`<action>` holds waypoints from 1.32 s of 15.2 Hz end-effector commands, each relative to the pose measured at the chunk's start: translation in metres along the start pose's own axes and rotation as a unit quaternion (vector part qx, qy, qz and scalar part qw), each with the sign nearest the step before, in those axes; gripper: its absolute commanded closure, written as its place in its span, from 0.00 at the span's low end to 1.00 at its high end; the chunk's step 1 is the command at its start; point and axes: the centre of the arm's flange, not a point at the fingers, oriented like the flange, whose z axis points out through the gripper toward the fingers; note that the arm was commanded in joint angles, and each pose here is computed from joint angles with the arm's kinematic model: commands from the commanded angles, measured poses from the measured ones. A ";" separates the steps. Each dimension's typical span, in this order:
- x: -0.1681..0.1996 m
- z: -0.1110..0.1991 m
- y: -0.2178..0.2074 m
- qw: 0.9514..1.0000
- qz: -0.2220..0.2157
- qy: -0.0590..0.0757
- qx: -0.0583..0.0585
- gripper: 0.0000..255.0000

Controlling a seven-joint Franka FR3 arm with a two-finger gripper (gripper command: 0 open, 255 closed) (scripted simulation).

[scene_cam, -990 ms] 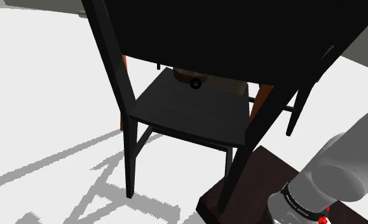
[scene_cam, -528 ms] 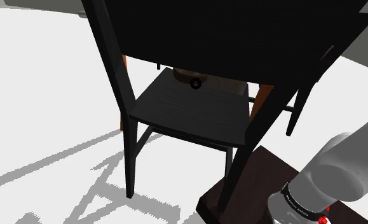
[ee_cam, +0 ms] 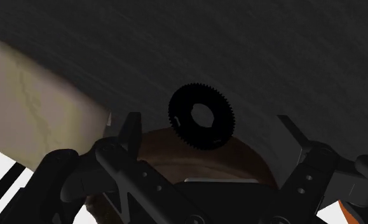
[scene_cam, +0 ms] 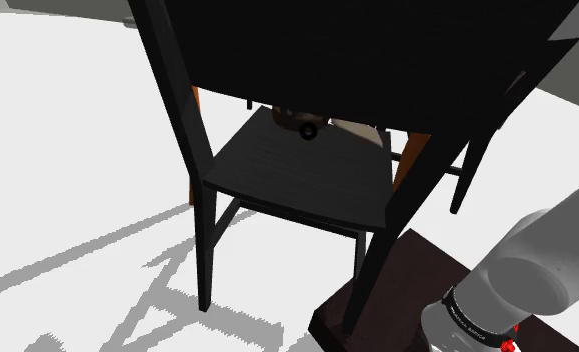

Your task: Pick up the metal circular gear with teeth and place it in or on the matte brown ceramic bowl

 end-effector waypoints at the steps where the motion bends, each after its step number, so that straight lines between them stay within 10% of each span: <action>1: 0.000 0.013 0.000 1.000 0.001 0.000 0.000 0.00; 9: 0.000 0.013 0.000 1.000 0.001 0.000 0.000 0.00; 10: 0.000 0.013 0.000 1.000 0.001 0.000 0.000 1.00; 20: 0.001 0.008 0.001 1.000 0.001 0.000 0.000 1.00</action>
